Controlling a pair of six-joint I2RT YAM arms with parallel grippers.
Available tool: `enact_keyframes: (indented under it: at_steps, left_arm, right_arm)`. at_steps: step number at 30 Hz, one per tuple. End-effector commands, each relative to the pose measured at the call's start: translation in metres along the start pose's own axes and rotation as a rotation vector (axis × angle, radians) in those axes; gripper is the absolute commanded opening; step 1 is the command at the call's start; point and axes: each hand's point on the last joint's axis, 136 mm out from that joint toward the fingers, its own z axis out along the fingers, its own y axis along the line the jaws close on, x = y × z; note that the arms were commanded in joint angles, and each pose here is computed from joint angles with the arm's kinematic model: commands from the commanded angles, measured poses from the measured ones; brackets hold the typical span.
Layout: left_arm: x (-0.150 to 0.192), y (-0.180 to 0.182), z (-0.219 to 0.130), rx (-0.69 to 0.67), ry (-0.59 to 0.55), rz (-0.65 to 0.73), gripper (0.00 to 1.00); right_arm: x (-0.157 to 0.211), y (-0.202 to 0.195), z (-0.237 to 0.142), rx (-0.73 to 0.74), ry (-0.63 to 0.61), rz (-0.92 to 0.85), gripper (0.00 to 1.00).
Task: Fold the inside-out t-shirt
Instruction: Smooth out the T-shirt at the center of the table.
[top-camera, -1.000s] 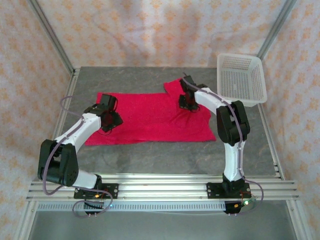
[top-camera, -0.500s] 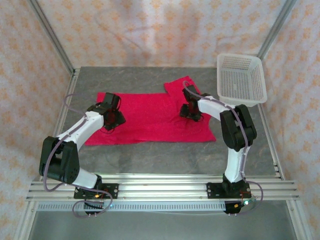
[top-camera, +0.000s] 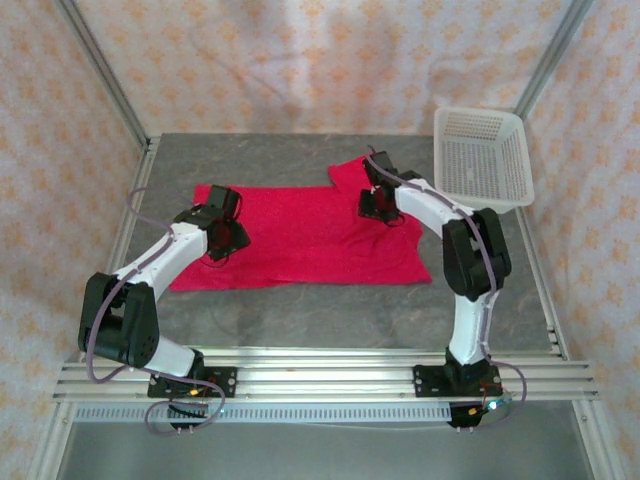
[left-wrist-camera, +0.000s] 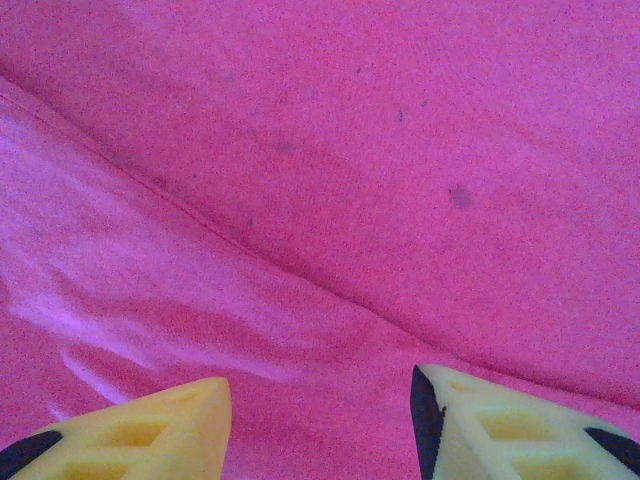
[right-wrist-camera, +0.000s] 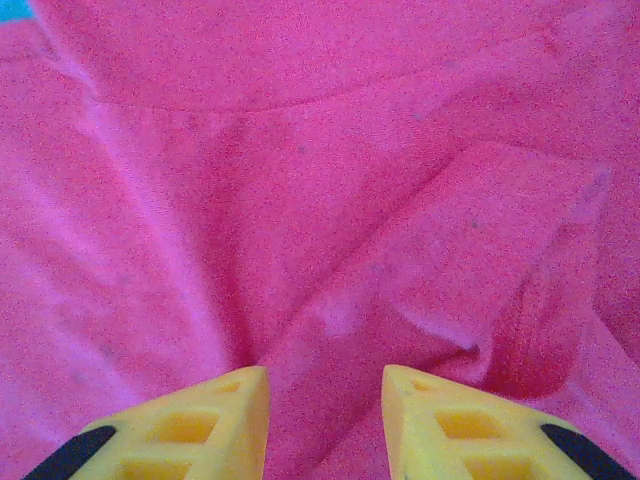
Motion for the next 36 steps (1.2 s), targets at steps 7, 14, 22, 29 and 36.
enact_keyframes:
  at_steps: [7, 14, 22, 29, 36]
  left_arm:
    - [0.001, 0.006, 0.001, -0.042, -0.006, 0.009, 0.52]
    - [0.000, 0.005, 0.000, -0.040, -0.008, 0.009, 0.50]
    - [0.000, 0.003, -0.001, -0.033, -0.009, 0.006, 0.49]
    - [0.000, 0.001, -0.002, -0.030, -0.010, 0.010, 0.49]
    - [0.003, -0.003, 0.005, -0.031, 0.003, 0.017, 0.48]
  right_arm:
    - [0.025, -0.002, 0.027, 0.054, 0.085, -0.050, 0.26]
    - [0.013, -0.009, 0.003, 0.115, 0.048, -0.069, 0.00]
    - [-0.003, 0.005, -0.061, 0.050, -0.037, -0.072, 0.00]
    - [-0.003, 0.023, -0.068, -0.041, -0.029, -0.064, 0.00]
    - [0.004, 0.023, -0.013, -0.021, 0.036, -0.068, 0.19]
